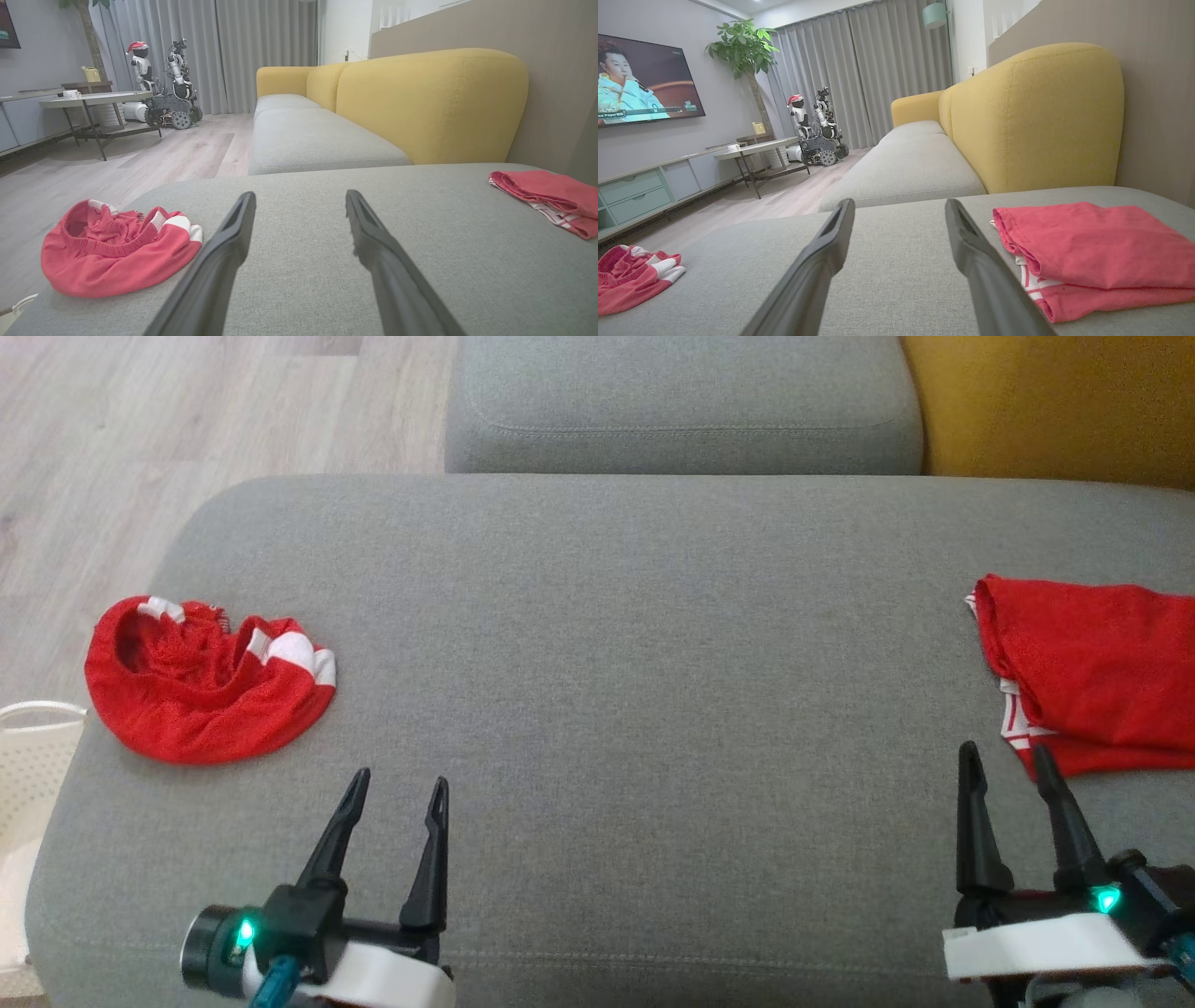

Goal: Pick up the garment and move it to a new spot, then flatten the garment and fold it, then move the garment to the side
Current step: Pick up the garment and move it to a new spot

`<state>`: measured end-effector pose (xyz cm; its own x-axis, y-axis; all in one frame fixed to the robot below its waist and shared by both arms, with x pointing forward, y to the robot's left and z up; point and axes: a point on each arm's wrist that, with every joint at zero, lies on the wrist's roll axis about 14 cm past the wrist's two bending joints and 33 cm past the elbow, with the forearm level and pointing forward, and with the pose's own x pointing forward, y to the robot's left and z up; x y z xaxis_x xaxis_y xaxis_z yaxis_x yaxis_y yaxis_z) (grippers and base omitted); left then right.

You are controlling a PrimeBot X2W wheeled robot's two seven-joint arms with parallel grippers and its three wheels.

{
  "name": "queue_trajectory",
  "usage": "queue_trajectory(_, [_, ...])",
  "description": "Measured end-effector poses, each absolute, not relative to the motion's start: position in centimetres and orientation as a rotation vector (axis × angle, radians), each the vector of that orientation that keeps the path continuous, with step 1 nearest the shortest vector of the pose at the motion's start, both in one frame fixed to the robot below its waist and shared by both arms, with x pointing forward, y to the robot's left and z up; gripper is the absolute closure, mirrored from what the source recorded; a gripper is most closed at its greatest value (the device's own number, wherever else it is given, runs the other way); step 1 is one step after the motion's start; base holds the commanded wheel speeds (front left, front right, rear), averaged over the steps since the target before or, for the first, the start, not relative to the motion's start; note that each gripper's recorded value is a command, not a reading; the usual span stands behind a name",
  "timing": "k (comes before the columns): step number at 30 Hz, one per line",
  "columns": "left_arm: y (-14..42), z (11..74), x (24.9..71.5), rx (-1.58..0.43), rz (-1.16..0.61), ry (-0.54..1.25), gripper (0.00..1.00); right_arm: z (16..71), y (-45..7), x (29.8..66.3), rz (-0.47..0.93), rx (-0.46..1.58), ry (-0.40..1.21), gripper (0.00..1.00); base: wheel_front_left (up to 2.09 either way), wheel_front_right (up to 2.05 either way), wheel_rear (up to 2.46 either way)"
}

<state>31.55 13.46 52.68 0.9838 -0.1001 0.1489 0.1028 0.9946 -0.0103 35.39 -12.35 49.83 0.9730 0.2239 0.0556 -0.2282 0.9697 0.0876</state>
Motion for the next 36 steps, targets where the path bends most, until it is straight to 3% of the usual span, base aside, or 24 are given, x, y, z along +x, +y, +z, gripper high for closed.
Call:
queue_trajectory(10, [14.9, 52.5, 30.9, -0.01, -0.053, -0.144, 0.0, 49.1, -10.8, 35.5, 0.276, 0.106, -0.017, 0.0, 0.0, 0.0, 0.0])
queue_trajectory(36, [23.9, 53.6, 24.1, 0.037, 0.315, -0.184, 0.0, 50.9, 3.4, 35.5, 0.718, 0.104, -0.051, 0.0, 0.0, 0.0, 0.0])
